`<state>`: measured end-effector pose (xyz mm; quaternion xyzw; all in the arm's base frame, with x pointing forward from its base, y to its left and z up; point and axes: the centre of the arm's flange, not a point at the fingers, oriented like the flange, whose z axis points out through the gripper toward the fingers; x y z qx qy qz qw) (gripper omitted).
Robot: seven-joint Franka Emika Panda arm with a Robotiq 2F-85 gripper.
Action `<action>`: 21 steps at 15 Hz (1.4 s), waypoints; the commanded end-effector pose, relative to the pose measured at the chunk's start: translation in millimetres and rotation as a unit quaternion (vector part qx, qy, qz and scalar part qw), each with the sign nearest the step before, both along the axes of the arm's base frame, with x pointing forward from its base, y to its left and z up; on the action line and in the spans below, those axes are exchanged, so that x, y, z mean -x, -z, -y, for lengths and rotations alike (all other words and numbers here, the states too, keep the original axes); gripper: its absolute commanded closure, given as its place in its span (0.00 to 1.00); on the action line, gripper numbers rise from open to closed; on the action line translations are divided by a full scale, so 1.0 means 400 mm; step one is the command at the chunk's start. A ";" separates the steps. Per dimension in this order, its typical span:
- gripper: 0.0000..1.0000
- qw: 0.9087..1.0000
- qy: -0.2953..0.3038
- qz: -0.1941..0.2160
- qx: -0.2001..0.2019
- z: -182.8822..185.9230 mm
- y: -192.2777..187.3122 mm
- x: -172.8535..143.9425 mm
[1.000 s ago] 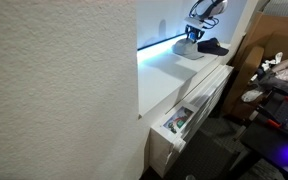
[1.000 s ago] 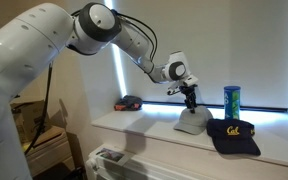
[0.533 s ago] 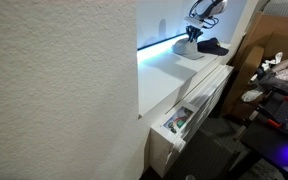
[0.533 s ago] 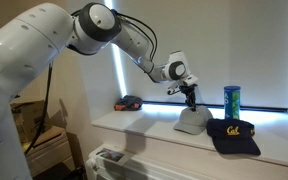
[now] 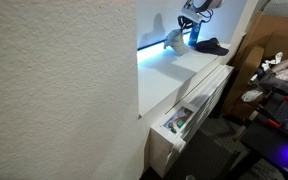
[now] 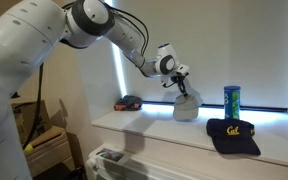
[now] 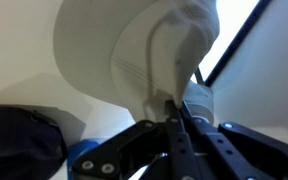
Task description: Move the grey cap to the right and then back to the left
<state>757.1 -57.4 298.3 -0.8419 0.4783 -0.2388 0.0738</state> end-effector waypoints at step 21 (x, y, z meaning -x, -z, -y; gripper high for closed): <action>0.99 0.880 -0.452 -0.017 0.143 -0.574 -0.156 0.324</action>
